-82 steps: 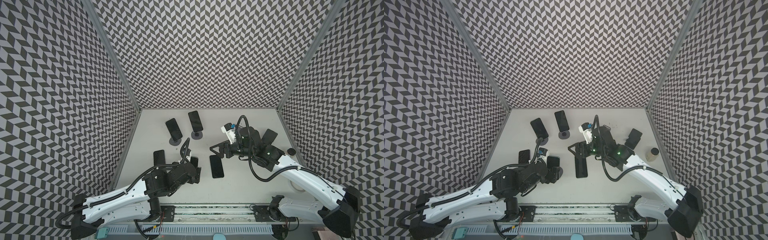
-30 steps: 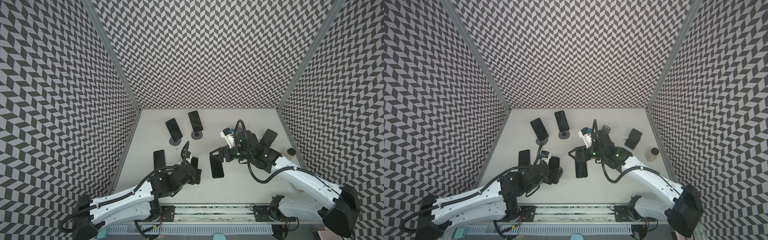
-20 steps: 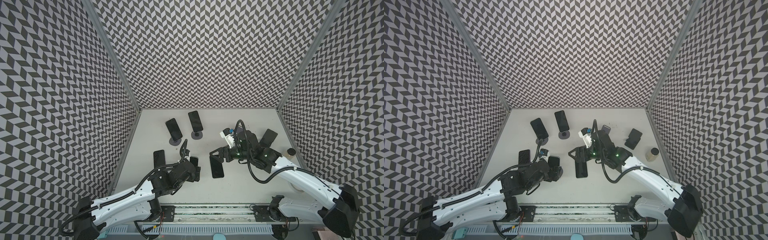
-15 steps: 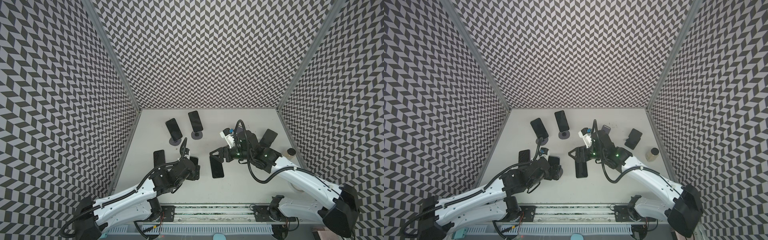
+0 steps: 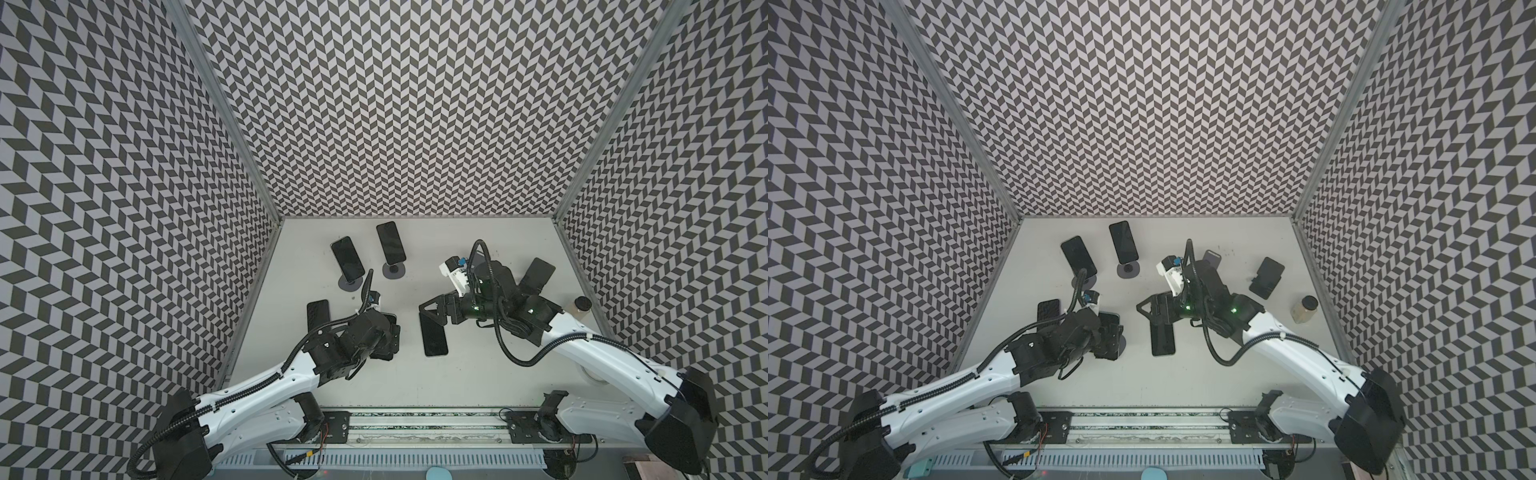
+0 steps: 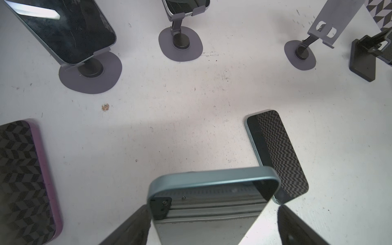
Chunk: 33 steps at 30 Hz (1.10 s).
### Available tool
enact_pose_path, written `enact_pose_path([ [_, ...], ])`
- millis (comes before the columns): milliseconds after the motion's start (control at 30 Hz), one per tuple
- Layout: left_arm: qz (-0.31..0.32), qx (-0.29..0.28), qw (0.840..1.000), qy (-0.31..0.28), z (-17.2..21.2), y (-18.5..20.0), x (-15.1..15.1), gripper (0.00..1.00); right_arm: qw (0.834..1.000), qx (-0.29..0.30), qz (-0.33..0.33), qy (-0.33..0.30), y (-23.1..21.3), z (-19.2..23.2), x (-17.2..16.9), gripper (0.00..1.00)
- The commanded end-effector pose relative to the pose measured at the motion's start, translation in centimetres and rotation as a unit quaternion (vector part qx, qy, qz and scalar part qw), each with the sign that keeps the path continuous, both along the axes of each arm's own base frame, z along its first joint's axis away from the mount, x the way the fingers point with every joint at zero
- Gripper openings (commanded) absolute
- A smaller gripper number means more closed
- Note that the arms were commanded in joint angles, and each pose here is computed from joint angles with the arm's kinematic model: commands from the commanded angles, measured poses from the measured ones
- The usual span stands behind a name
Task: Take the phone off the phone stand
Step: 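Close the left gripper on the top edge of the teal-edged phone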
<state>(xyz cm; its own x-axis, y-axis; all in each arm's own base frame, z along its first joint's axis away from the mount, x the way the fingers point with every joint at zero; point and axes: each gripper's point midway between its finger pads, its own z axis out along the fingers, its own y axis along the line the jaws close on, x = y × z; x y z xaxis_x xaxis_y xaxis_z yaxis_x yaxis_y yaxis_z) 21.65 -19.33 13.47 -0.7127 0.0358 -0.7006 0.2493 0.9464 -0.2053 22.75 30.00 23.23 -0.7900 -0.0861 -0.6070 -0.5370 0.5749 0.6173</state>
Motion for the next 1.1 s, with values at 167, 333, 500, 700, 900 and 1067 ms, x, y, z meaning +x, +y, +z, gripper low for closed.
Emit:
enact_pose_path([
  [167, 0.000, 0.005, 1.000, -0.006, -0.1, -0.3, 0.7, 0.92, 0.999, 0.020, 0.005, -0.025, 0.7, 1.7, 0.8, 0.79],
  [333, 0.002, 0.009, 1.000, -0.004, -0.5, -0.2, 0.9, 0.91, 0.999, 0.018, 0.005, -0.027, 0.6, 1.6, 0.7, 0.80],
  [500, 0.003, 0.010, 1.000, -0.003, -0.8, -0.2, 1.1, 0.90, 0.999, 0.017, 0.005, -0.027, 0.5, 1.6, 0.6, 0.80],
  [700, 0.001, 0.011, 1.000, -0.001, -0.9, -0.4, 1.2, 0.88, 0.999, 0.019, 0.005, -0.027, 0.4, 1.7, 0.5, 0.80],
  [900, -0.001, 0.018, 1.000, 0.003, -1.4, -0.4, 1.3, 0.88, 0.999, 0.019, 0.004, -0.028, 0.4, 1.8, 0.5, 0.80],
  [1067, -0.002, 0.022, 1.000, 0.003, -1.7, -0.2, 1.3, 0.86, 0.999, 0.018, 0.004, -0.027, 0.4, 1.8, 0.5, 0.80],
])
